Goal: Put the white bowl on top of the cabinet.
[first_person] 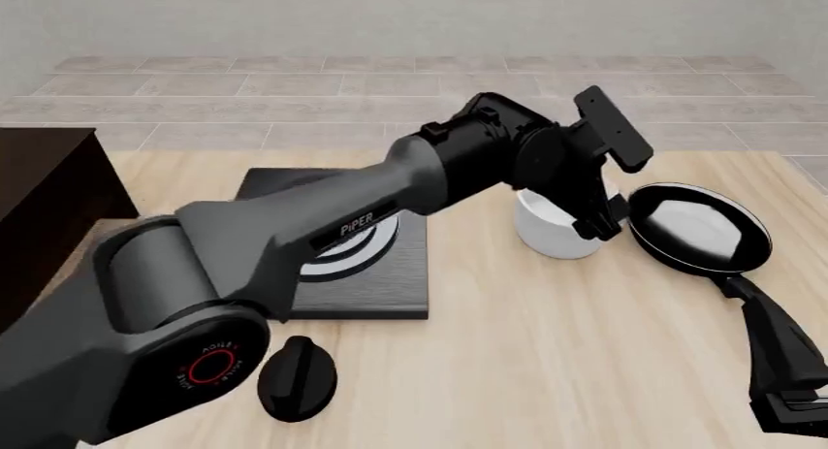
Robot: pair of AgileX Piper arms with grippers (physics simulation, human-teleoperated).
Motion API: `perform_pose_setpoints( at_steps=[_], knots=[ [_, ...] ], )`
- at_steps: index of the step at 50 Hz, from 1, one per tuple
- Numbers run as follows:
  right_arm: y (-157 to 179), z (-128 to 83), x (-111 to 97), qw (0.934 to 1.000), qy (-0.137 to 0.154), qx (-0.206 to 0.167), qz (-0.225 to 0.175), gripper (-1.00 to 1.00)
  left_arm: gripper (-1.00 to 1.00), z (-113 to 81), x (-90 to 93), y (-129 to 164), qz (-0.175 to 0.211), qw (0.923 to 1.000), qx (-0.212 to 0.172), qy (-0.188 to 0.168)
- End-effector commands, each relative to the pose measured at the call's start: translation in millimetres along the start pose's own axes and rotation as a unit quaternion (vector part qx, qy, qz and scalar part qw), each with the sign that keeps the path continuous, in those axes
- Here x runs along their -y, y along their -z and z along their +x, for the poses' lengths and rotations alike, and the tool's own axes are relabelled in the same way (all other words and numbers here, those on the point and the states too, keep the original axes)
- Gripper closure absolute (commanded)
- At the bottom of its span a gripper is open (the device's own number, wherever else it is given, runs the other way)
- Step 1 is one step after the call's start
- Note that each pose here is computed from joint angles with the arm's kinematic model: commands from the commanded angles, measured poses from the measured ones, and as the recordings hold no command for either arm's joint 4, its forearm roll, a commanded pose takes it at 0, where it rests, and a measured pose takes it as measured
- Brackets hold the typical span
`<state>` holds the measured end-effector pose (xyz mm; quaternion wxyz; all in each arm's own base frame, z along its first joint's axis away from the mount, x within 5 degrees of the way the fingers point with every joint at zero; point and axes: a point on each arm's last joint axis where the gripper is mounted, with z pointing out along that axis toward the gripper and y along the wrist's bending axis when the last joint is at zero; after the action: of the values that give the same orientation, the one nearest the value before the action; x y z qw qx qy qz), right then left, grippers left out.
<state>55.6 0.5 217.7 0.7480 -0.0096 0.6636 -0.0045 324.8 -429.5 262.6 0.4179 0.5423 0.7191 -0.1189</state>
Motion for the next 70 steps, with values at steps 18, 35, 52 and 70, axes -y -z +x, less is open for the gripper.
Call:
perform_pose_setpoints(
  at_steps=[18,35,52,70],
  knots=[
    [0,1,0,1.0000,-0.001,-0.001,0.000,-1.00,-1.00,7.5,-5.5,-38,0.007,0.9995,-0.031,-0.006],
    [0,0,0,1.0000,0.000,-0.001,0.000,-1.00,-1.00,20.2,-10.6,-63,0.011,0.9981,-0.053,-0.029],
    [0,0,0,1.0000,0.000,0.000,0.000,-1.00,-1.00,28.2,-5.4,-74,0.017,0.9976,-0.065,-0.020],
    [0,-1,0,1.0000,0.001,0.001,0.000,-1.00,-1.00,30.9,19.2,-79,0.035,0.9960,-0.082,0.006]
  ],
)
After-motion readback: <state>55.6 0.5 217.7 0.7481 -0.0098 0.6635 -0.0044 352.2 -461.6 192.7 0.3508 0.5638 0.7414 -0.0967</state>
